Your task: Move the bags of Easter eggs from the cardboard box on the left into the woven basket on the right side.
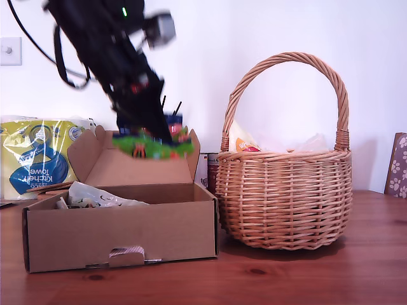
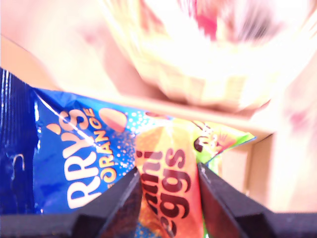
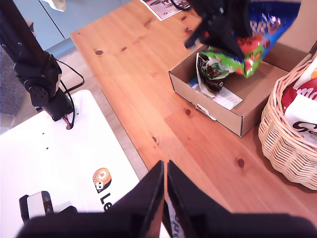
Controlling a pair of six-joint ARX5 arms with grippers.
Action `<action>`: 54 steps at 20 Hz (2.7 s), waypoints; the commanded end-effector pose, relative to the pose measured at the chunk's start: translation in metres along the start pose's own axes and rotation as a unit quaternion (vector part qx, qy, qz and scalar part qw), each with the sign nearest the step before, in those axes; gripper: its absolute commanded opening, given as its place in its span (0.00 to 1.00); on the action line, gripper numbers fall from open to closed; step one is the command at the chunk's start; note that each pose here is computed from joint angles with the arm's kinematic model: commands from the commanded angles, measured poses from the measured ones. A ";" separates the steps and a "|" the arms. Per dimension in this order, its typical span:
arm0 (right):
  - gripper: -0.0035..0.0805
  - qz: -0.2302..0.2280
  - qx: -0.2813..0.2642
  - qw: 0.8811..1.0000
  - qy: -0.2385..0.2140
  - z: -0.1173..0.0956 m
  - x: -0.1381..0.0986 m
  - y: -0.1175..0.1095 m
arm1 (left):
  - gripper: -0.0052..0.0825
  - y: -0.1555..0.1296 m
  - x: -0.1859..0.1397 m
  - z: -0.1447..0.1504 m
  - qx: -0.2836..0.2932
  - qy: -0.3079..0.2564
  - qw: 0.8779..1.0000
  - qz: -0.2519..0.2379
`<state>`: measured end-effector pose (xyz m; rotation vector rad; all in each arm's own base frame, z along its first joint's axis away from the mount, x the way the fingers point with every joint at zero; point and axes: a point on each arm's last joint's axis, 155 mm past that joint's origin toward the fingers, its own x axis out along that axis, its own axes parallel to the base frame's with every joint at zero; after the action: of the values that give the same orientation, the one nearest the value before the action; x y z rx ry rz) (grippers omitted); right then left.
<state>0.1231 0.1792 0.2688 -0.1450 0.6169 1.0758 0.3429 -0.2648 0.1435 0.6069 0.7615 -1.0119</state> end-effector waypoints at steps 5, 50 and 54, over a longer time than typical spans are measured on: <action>0.03 0.001 -0.008 1.000 -0.004 0.003 -0.002 0.001 | 0.30 -0.075 -0.020 0.049 -0.017 -0.090 0.985 -0.144; 0.03 0.007 -0.013 0.999 0.029 -0.015 -0.003 0.005 | 0.55 -0.069 0.149 0.111 0.021 -0.195 0.979 -0.056; 0.03 0.008 -0.012 0.999 0.032 -0.016 -0.003 0.006 | 0.59 -0.065 0.130 0.136 0.015 -0.213 0.975 -0.054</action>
<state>0.1116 0.1726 0.2539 -0.1900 0.6801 1.0918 0.3667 -0.4571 0.1239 0.3615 0.3778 -1.1949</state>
